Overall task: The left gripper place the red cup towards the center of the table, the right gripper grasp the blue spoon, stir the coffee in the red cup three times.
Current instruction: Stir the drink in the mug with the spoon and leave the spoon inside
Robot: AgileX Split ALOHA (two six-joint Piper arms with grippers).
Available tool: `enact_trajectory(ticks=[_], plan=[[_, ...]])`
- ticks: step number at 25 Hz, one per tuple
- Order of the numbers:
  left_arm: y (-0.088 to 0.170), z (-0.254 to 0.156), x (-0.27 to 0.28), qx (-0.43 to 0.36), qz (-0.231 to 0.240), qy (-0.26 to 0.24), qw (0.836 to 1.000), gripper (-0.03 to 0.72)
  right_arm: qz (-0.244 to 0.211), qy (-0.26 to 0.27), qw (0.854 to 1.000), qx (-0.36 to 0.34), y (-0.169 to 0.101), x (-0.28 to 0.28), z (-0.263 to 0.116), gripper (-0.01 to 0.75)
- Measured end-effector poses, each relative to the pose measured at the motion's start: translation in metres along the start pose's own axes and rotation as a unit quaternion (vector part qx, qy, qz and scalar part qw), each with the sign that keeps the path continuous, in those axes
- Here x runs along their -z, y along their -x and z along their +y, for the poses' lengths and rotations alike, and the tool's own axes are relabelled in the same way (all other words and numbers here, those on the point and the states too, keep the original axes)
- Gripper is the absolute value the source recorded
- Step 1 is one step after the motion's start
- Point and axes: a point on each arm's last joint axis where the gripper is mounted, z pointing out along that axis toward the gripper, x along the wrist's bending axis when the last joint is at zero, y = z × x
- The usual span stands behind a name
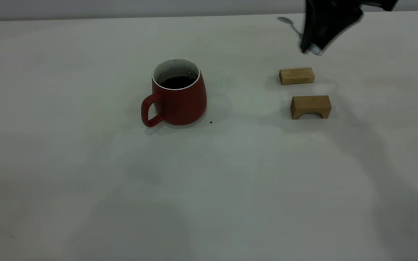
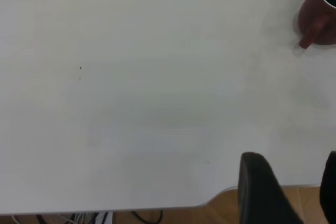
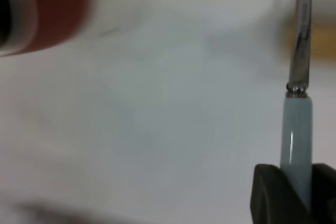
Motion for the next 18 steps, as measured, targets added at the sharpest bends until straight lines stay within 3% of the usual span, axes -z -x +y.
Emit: enact_trajectory(ticks=[2,5,10,12,15,16,18], plan=[[0.000,0.000,0.000,0.000,0.000,0.000,1.000,0.355,0.074,-0.019,0.995,-0.057,-0.016,0.006,0.000,0.137],[0.000,0.000,0.000,0.000,0.000,0.000,1.000,0.355,0.199,-0.035,0.970,-0.138,-0.039,0.014,0.003,0.137],[0.000,0.000,0.000,0.000,0.000,0.000,1.000,0.355,0.314,-0.048,0.920,-0.229,-0.057,0.025,0.009,0.137],[0.000,0.000,0.000,0.000,0.000,0.000,1.000,0.355,0.340,-0.066,0.893,-0.286,-0.063,0.028,0.011,0.137],[0.000,0.000,0.000,0.000,0.000,0.000,1.000,0.355,0.358,-0.122,0.833,-0.404,-0.074,0.029,0.010,0.137],[0.000,0.000,0.000,0.000,0.000,0.000,1.000,0.355,0.354,-0.148,0.805,-0.452,-0.079,0.029,0.008,0.137],[0.000,0.000,0.000,0.000,0.000,0.000,1.000,0.355,0.345,-0.172,0.769,-0.510,-0.088,0.025,0.006,0.137]])
